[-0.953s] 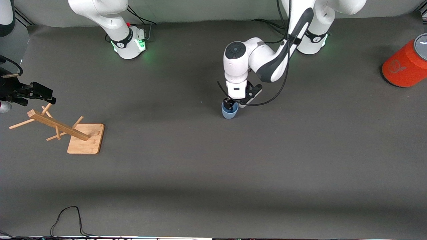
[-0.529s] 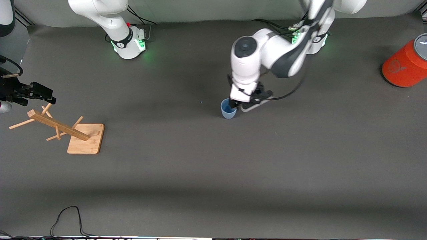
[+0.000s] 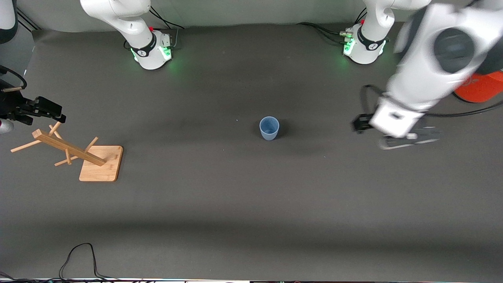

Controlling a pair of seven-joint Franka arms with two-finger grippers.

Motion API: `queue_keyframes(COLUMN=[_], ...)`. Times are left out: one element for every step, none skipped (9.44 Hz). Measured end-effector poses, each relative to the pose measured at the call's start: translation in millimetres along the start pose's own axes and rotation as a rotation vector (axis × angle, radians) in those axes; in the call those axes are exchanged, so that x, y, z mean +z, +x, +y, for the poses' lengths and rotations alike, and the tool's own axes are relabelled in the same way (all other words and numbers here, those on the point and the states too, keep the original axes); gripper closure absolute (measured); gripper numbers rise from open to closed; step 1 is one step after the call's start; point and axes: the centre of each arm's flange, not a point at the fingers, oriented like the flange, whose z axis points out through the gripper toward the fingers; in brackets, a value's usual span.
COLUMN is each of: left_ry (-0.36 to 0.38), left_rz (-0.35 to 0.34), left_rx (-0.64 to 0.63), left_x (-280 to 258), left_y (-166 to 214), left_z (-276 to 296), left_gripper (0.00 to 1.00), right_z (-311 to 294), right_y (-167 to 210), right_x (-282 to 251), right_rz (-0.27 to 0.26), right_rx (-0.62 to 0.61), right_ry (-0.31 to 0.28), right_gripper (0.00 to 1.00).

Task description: Rotate and upright cup with both arms

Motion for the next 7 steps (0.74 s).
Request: queue_keyframes(left_ry=[-0.014,-0.026,-0.029,-0.023,-0.018,-0.015,-0.014], left_rz=[0.018,0.033,0.041,0.025,-0.002,-0.028,-0.045], left_rx=[0.018,0.024,0.034,0.059,0.089,0.1,0.109], left_x=[-14,-25,-34,-42,-51,-58,-63], left_y=[4,5,3,-3,-14,-24,-30], left_z=[-35,-58,-76,-95,-111,-124,-136], left_gripper=[0.0,0.0,0.0,0.0,0.0,0.0,0.0], right_z=[0,0,0,0,0,0,0], right_y=[0,0,0,0,0,0,0], right_x=[0,0,0,0,0,0,0], right_rz=[0.0,0.0,0.0,0.0,0.0,0.0,0.0], right_rx=[0.0,0.0,0.0,0.0,0.0,0.0,0.0], right_ry=[0.0,0.0,0.0,0.0,0.0,0.0,0.0], right_gripper=[0.0,0.0,0.0,0.0,0.0,0.0,0.0])
